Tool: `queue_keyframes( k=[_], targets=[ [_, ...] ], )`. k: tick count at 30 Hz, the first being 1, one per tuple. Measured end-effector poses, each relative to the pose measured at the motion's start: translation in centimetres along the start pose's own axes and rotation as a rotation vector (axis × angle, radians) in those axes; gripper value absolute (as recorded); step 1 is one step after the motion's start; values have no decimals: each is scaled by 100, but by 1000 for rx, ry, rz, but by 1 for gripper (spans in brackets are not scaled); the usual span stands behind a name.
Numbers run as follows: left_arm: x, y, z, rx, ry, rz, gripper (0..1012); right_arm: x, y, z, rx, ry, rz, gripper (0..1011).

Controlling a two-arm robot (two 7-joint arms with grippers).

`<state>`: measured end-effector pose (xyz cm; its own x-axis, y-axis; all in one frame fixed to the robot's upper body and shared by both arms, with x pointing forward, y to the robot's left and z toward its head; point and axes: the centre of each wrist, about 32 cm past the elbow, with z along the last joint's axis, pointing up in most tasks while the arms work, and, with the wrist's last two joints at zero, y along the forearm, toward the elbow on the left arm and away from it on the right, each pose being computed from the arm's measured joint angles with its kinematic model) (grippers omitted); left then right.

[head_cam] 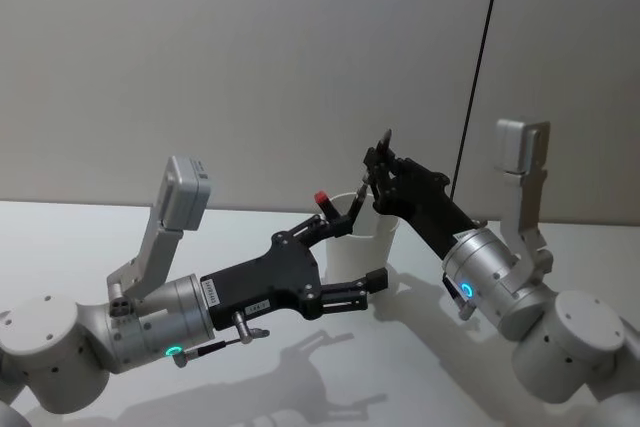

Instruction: Place the pen into the pen holder.

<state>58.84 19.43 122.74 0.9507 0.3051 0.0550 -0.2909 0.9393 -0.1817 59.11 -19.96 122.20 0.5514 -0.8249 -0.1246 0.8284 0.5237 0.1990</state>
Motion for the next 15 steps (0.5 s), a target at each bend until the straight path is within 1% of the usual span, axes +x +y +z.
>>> queue_keyframes(
  k=[1,2,4,5,7,9,12,13,14,15],
  targets=[
    [0,0,0,0,0,0,1000,-2,11,-6,-3,-3,0,143],
    [0,0,0,0,0,0,999,-3,17,-9,-4,-5,0,186],
    [0,0,0,0,0,0,1000,-6,26,-15,-6,-8,0,213],
    [0,0,0,0,0,0,1000,-8,35,-22,-9,-10,0,277],
    [0,0,0,0,0,0,1000,-10,45,-32,-13,-13,0,316],
    [0,0,0,0,0,0,1000,-12,51,-37,-15,-15,0,396],
    [0,-1,0,0,0,0,1000,-15,62,-43,-17,-18,0,455],
    [0,0,0,0,0,0,1000,-15,64,-46,-18,-18,0,516],
    [0,0,0,0,0,0,1000,-15,66,-47,-19,-19,0,536],
    [0,0,0,0,0,0,999,-16,70,-48,-20,-21,0,597]
  ],
)
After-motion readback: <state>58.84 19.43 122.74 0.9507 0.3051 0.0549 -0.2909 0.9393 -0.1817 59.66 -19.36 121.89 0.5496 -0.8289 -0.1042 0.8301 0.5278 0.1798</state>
